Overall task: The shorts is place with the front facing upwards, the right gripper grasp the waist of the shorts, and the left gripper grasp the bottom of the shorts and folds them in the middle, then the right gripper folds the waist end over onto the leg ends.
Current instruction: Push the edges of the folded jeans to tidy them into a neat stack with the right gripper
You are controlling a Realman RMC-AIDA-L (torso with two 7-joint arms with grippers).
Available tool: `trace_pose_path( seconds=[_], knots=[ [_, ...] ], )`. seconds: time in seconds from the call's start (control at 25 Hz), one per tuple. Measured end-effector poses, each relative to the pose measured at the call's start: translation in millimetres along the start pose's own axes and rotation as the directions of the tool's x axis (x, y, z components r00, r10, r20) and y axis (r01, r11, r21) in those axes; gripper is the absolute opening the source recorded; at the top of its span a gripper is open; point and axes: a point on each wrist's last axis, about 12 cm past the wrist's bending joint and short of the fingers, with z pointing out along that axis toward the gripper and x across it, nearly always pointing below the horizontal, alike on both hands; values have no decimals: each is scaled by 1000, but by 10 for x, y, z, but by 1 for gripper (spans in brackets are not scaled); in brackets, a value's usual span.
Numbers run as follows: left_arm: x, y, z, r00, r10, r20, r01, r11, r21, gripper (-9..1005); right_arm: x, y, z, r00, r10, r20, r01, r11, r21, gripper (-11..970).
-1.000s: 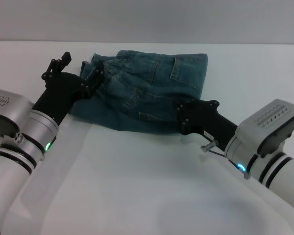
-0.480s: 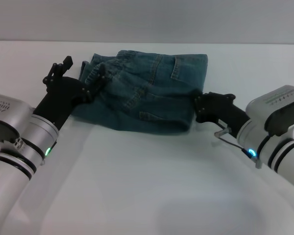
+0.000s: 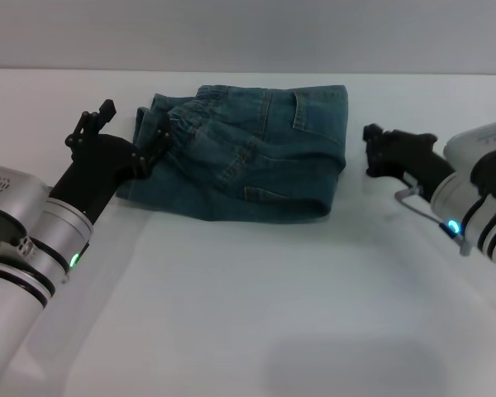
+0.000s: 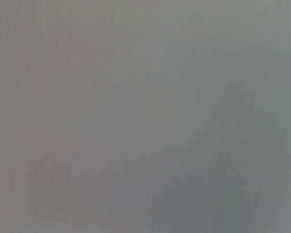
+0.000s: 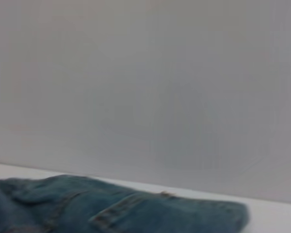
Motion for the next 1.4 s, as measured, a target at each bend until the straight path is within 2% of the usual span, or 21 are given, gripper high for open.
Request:
trace_pose_path(
  seconds=[0.12,0.2,0.4,0.48,0.56,0.72,1.16,1.28,1.4],
  knots=[
    [4,7,-2,1000,1,-2,-1,1000,-2,856,-52,-22,11,1000,-2,23,2,1000,-1,41],
    [6,11,-7,1000,1,-3,-1,1000,-3,857,-40,106,-36,999,9,53,-7,998,-55,44],
    [3,18,-5,1000,2,-2,-2,1000,-5,857,53,546,-131,997,13,75,1,983,-185,50],
    [1,14,0,1000,1,0,-1,1000,-4,857,84,665,-133,998,8,55,5,976,-220,53],
    [-1,13,2,1000,1,0,-1,1000,-4,857,109,711,-128,1000,7,30,0,973,-230,55],
    [-4,14,9,1000,2,1,-2,1000,-3,858,125,690,-96,1000,4,-7,-5,976,-216,60],
    [1,19,9,1000,2,-3,-3,1000,-6,859,68,237,23,998,9,-60,-15,995,-94,74],
    [3,32,10,1000,4,-5,-4,1000,-10,859,57,243,5,999,23,-43,-27,995,-98,78],
    [-2,41,24,1000,13,-4,-13,1000,-11,860,93,427,-75,999,40,-20,-43,986,-162,82]
  ],
)
